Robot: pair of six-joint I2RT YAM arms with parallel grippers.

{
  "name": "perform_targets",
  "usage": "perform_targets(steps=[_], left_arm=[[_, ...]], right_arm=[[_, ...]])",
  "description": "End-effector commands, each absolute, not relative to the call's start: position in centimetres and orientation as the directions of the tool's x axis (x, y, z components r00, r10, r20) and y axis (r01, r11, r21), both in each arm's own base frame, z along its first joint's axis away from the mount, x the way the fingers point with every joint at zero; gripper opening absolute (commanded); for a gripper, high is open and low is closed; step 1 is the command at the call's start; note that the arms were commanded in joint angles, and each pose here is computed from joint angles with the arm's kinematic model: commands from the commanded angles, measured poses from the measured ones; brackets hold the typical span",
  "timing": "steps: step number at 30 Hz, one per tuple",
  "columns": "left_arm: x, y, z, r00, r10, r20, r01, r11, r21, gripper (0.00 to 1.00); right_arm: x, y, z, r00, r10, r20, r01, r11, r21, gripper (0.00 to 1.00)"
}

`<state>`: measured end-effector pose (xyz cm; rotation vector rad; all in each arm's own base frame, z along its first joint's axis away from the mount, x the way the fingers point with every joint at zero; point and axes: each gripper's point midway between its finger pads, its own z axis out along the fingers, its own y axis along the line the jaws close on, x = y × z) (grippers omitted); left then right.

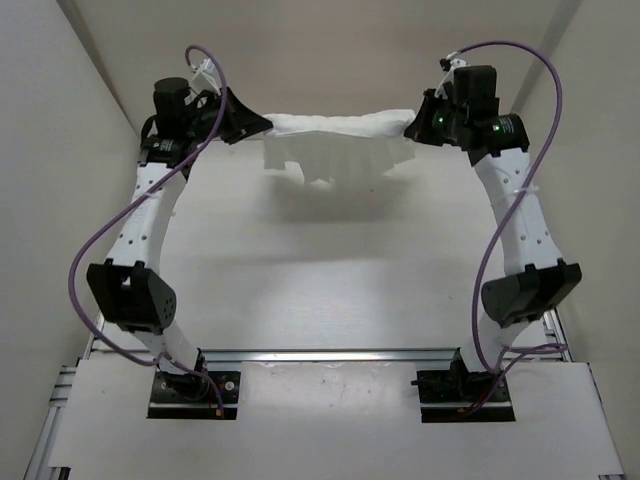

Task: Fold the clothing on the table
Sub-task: Flatten the skirt out

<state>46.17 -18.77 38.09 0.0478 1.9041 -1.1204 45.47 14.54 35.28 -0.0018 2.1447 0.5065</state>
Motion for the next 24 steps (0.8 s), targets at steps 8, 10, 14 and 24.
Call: perform_targets(steps=[8,10,14,24], left_arm=[[34.6,-16.5,41.7,-0.596,-0.346,-0.724,0.601,0.405,-0.689,0.00],[31.9,-17.2,42.3,-0.575,-0.297,-0.762,0.665,0.373,-0.647,0.00],[26.6,-17.6,42.8,-0.533,-0.244,-0.810,0.720,0.373,-0.585,0.00],[29.7,-15.4,27.3,-0.738,-0.453,-0.500,0.258,0.495,-0.829,0.00]], right_arm=[[32.1,15.3,36.6,-0.377,-0.028,-0.926,-0.311,0.945,0.098,0.00],[29.8,14.9,37.1,-0.322,-0.013,-0.947,-0.310,0.946,0.093,0.00],[26.4,13.5,38.8,-0.251,0.040,-0.967,-0.330,0.936,0.124,0.00],[31.3,9.7,28.4,-0.612,0.181,-0.770,-0.212,0.900,0.380,0.00]])
